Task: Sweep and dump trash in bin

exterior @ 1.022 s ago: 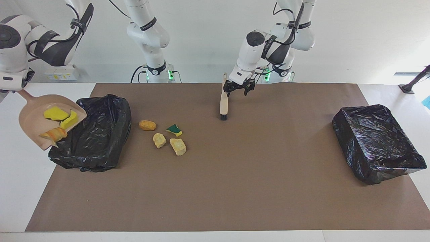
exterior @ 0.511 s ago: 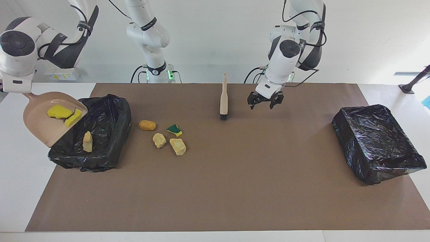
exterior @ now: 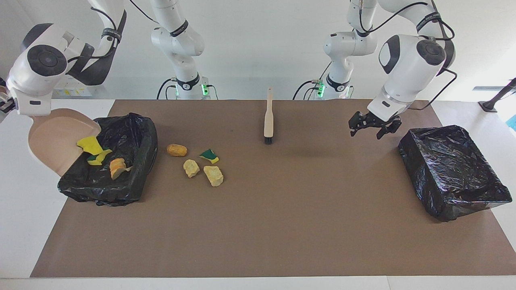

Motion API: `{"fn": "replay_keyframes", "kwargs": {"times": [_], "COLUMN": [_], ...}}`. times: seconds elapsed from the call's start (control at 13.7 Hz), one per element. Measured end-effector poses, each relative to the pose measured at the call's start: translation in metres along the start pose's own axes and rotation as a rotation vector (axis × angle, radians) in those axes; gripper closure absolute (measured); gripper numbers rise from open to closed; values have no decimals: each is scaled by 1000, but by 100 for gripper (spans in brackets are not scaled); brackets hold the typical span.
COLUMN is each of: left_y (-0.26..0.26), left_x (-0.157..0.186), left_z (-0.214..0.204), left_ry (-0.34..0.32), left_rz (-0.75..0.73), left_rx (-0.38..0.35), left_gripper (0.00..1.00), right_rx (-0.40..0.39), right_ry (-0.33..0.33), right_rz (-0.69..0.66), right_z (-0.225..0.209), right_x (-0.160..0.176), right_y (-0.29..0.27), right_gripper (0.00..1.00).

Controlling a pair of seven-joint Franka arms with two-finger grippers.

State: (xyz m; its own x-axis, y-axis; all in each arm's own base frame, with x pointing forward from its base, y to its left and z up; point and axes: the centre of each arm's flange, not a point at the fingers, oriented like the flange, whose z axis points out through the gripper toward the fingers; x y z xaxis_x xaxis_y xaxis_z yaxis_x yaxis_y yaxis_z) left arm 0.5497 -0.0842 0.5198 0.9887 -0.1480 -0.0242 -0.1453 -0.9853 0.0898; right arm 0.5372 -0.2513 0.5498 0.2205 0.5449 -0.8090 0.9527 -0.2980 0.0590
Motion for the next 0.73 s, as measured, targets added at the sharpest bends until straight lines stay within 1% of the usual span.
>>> {"fn": "replay_keyframes", "kwargs": {"times": [0.29, 0.51, 0.66, 0.73], "left_y": [-29, -37, -39, -42], "left_x": [-4, -8, -8, -8], "left_z": [-34, -62, -69, -69], "left_ry": [-17, -23, -18, -19], "left_rz": [-41, -42, -43, -49], "left_rx": [1, 36, 44, 44], "left_gripper": [0, 0, 0, 0], "right_rx": [1, 11, 9, 13], "right_ry": [-28, -39, -37, -21], "right_rz": [3, 10, 27, 43], "right_z": [-38, -61, -74, -81], "right_x": [-5, -9, -15, -21], "right_y": [-12, -17, -20, -23], "right_gripper": [69, 69, 69, 69]}}
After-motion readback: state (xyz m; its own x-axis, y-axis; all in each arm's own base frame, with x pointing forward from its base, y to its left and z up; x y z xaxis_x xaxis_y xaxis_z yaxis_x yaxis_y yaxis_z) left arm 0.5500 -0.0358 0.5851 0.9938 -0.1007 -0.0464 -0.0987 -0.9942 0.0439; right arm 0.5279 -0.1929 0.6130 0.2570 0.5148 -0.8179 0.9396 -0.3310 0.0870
